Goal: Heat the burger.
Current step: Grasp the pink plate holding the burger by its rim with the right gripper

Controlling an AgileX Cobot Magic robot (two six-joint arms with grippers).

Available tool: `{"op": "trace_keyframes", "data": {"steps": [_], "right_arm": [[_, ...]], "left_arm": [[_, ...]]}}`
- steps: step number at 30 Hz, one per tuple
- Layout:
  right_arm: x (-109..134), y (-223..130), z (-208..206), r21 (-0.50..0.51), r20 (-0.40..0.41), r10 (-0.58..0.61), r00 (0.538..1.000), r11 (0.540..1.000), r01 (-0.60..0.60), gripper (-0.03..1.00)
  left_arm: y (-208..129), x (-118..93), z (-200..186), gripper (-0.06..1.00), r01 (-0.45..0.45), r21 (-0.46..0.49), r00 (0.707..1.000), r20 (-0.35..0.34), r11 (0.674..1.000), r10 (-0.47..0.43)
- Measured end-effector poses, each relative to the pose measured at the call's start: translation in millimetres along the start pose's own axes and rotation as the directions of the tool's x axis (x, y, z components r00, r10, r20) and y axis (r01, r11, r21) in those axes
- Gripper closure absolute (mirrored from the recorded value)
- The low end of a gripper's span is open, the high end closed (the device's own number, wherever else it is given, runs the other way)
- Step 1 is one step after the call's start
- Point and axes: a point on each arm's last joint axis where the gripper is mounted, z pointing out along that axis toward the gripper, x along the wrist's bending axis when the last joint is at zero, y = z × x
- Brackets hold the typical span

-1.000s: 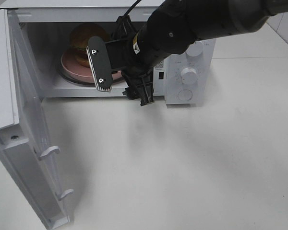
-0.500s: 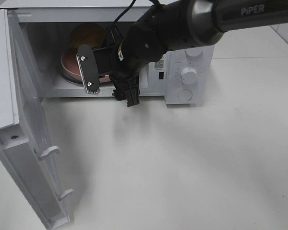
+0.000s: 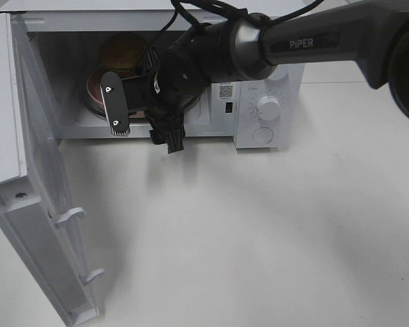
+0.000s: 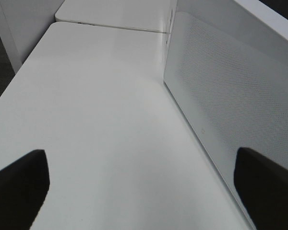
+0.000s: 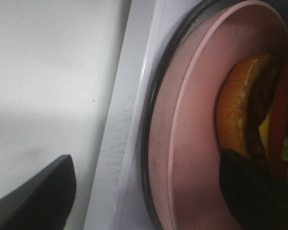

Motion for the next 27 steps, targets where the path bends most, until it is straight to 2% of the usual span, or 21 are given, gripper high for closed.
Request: {"op": "trace_keyframes", "data": {"steps": [9,17,22,24,25,26,27], "right_arm": [[-10,-9,20,0.023,0.015,0.065,0.998,0.998,-0.065,0.20],[-9,-11,27,0.027,0.014,0.076,0.997,0.997,-0.076,0.20],[-8,-11,28,0.028,0.011,0.076,0.997,0.997,-0.076,0.26],[-7,-12,28,0.033,-0.001,0.083,0.997,0.996,-0.083,0.44],[-7,-12,28,0.033,-0.001,0.083,0.997,0.996,-0.083,0.44],[-5,-11,28,0.041,-0.020,0.089,0.996,0.995,-0.089,0.56],[-5,-11,28,0.041,-0.020,0.089,0.996,0.995,-0.089,0.56]], "left_arm": [[0,0,0,-0.05,0.000,0.000,1.000,0.000,1.000,0.000],[0,0,0,-0.05,0.000,0.000,1.000,0.000,1.000,0.000],[0,0,0,-0.05,0.000,0.000,1.000,0.000,1.000,0.000],[0,0,0,-0.05,0.000,0.000,1.000,0.000,1.000,0.000],[0,0,0,-0.05,0.000,0.000,1.000,0.000,1.000,0.000],[0,0,0,-0.05,0.000,0.000,1.000,0.000,1.000,0.000],[0,0,0,-0.05,0.000,0.000,1.000,0.000,1.000,0.000]]}}
